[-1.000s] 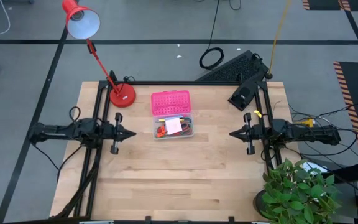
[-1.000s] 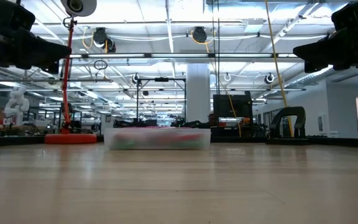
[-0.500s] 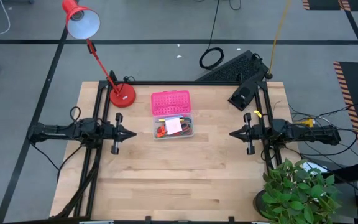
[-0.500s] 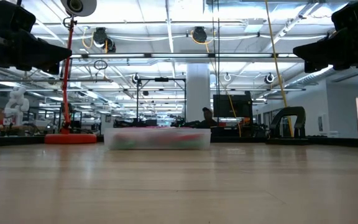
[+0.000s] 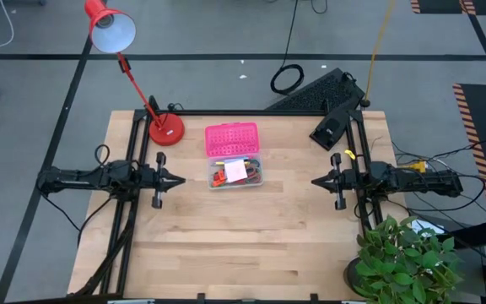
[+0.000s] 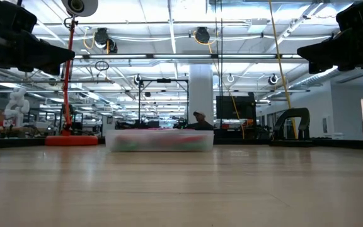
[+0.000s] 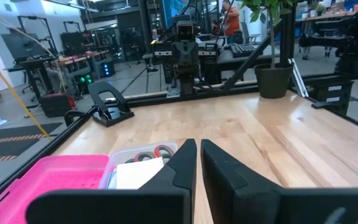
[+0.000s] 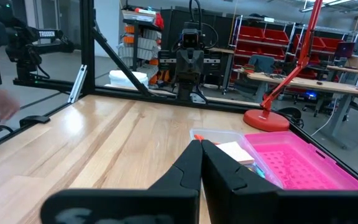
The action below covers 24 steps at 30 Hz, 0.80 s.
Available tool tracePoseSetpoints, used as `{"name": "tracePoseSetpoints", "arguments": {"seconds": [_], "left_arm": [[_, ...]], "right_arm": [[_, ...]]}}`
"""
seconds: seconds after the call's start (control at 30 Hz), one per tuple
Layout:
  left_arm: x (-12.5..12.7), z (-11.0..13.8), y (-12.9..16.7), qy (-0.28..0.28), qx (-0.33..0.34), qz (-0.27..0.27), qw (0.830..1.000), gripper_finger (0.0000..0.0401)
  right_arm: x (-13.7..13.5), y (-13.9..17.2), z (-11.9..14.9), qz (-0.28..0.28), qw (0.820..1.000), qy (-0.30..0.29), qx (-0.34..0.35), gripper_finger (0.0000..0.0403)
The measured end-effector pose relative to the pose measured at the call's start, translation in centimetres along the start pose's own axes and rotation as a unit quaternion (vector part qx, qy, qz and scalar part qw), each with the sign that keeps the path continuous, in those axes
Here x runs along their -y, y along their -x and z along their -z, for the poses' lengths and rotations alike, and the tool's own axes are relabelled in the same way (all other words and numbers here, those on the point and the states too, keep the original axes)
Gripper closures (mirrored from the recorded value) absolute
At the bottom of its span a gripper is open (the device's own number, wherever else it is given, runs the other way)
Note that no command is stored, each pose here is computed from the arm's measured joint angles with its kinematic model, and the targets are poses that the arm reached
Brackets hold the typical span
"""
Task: Pack school essentials
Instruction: Return to Home Position
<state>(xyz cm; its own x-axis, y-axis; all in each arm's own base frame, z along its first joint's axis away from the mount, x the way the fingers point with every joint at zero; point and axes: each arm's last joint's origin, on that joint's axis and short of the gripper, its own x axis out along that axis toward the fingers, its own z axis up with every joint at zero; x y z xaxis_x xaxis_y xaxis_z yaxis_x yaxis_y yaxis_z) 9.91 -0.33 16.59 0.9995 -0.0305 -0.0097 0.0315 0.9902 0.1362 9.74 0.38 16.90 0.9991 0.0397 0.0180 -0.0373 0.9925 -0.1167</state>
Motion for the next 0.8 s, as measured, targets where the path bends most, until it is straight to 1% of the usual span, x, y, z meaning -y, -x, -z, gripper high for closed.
{"name": "tracePoseSetpoints", "arguments": {"seconds": [0.23,0.8], "left_arm": [[0.00,0.00,0.00,0.019,0.000,-0.001,1.000,0.0373],[-0.01,0.02,0.00,0.020,-0.001,-0.002,1.000,0.0373]], "right_arm": [[0.00,0.00,-0.01,0.000,1.000,0.000,0.000,0.0403],[0.00,0.00,-0.01,0.000,1.000,0.000,0.000,0.0403]]}}
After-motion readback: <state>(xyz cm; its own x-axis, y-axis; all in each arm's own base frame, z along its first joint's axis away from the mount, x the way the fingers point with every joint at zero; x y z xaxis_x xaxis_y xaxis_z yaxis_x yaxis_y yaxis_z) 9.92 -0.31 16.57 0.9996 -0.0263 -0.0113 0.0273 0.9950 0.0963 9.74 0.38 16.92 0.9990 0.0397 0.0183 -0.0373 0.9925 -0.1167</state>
